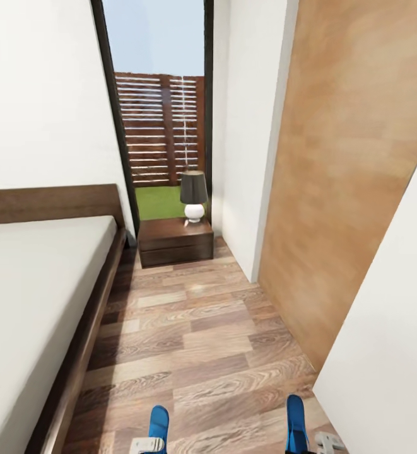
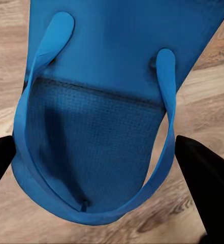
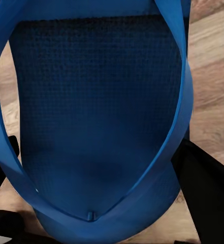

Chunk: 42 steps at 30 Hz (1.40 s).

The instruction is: In the bedroom, move the book from the bed onto either nightstand, and place the two sandals side by side next to the bed.

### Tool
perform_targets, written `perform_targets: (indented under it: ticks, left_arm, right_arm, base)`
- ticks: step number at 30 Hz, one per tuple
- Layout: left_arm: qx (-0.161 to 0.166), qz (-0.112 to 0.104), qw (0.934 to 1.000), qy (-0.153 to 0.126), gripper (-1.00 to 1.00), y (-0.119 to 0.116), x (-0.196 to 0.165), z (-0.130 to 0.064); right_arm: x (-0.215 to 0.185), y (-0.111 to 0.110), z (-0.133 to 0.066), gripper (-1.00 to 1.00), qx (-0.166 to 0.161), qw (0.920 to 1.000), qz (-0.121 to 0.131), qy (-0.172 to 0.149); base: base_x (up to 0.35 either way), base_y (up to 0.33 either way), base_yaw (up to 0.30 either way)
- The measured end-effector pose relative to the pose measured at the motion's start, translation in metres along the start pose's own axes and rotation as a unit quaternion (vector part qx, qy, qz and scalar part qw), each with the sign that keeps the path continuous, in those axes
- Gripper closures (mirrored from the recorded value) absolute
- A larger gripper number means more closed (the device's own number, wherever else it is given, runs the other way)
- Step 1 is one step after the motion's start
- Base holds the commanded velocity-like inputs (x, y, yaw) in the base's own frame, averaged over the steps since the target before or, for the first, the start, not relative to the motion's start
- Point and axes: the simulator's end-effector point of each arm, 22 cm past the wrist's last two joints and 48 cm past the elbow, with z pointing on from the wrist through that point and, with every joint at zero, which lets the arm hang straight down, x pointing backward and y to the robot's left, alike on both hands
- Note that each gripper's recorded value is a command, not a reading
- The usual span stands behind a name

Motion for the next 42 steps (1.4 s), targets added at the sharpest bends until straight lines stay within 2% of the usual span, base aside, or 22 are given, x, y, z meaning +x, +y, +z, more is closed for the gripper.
perform_targets:
  ticks: [11,30,42]
  left_arm:
    - [0.0,0.0,1.0,0.0,1.0,0.0,0.0001,0.0]
    - [0.0,0.0,1.0,0.0,1.0,-0.0001,0.0001,0.0]
    - [0.0,0.0,1.0,0.0,1.0,0.0,0.0003,0.0]
  right_arm:
    - [0.0001,0.0,0.0,1.0,0.0,1.0,0.0,0.0]
    - [0.0002,0.0,0.0,1.0,0.0,1.0,0.0,0.0]
    - [0.0,0.0,0.0,1.0,0.0,1.0,0.0,0.0]
  base:
    - [0.319,0.0,0.091]
    - [0.319,0.0,0.009]
    - [0.319,0.0,0.119]
